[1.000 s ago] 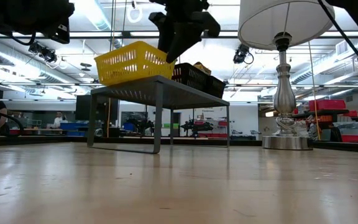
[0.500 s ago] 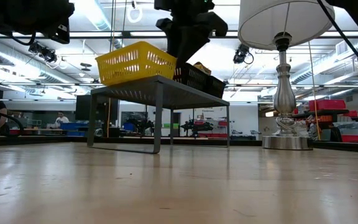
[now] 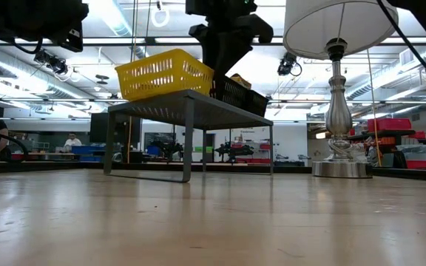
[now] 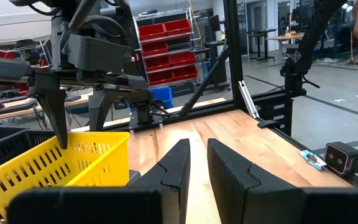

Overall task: Pick & Place Office Desk Supplies
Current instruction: Put the yellow bin on the shelf, then return to Home Position

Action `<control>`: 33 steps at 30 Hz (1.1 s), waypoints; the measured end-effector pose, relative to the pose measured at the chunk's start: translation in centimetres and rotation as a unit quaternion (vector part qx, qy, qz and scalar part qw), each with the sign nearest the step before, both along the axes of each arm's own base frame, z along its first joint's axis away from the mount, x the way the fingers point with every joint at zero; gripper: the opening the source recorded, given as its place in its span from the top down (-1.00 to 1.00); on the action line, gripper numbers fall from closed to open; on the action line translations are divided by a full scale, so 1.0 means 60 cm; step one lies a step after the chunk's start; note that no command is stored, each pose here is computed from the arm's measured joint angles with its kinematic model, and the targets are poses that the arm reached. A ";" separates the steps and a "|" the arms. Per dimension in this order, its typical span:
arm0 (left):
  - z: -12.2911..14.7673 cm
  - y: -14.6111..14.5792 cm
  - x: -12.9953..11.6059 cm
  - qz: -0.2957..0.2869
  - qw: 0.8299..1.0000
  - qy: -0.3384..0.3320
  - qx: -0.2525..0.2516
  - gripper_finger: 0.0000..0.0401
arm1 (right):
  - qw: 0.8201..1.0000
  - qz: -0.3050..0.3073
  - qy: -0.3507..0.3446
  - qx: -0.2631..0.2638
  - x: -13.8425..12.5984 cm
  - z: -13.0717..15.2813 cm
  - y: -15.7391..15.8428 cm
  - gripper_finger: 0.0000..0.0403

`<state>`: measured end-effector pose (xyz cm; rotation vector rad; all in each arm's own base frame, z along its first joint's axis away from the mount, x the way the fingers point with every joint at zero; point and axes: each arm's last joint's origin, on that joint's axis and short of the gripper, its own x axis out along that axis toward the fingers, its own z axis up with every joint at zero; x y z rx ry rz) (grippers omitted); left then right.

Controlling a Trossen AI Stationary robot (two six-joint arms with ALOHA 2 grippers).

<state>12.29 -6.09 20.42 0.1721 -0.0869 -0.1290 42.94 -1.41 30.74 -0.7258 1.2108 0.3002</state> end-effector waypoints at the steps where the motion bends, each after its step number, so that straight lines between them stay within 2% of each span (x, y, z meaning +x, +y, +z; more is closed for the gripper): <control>1: 0.000 0.000 0.000 0.000 1.000 0.000 0.000 0.69 | 1.000 0.001 -0.003 0.000 0.001 0.000 0.002 0.10; 8: 0.000 0.000 0.000 0.000 1.000 0.000 0.001 0.69 | 0.999 0.014 -0.034 0.016 0.008 0.007 0.016 0.10; 10: 0.000 0.000 0.000 0.000 1.000 0.000 0.003 0.69 | 0.997 0.016 -0.059 0.040 0.010 0.015 0.020 0.10; 12: -0.001 0.000 0.000 0.000 1.000 0.001 0.004 0.69 | 0.992 0.017 -0.092 0.088 0.010 0.032 0.024 0.10; 15: -0.001 -0.001 0.000 -0.007 1.000 0.002 0.006 0.69 | 0.966 0.029 -0.163 0.200 0.008 0.072 0.026 0.10; 18: -0.002 -0.002 0.000 -0.015 1.000 0.002 0.006 0.69 | 0.923 0.050 -0.215 0.315 0.005 0.111 0.026 0.10; 19: -0.002 -0.002 0.000 -0.018 1.000 0.002 0.007 0.69 | 0.910 0.062 -0.226 0.342 0.004 0.121 0.027 0.10; 21: -0.002 -0.002 0.000 -0.023 1.000 0.002 0.007 0.69 | 0.894 0.077 -0.230 0.375 -0.003 0.135 0.029 0.10; 28: -0.003 -0.003 0.000 -0.026 1.000 0.006 0.005 0.69 | 0.864 0.130 -0.255 0.414 -0.036 0.186 0.056 0.10; 31: -0.004 -0.003 0.000 -0.027 1.000 0.009 0.006 0.69 | 0.864 0.141 -0.262 0.406 -0.056 0.203 0.076 0.10; 33: -0.005 -0.003 0.000 -0.026 1.000 0.011 0.004 0.69 | 0.873 0.131 -0.265 0.387 -0.069 0.202 0.092 0.10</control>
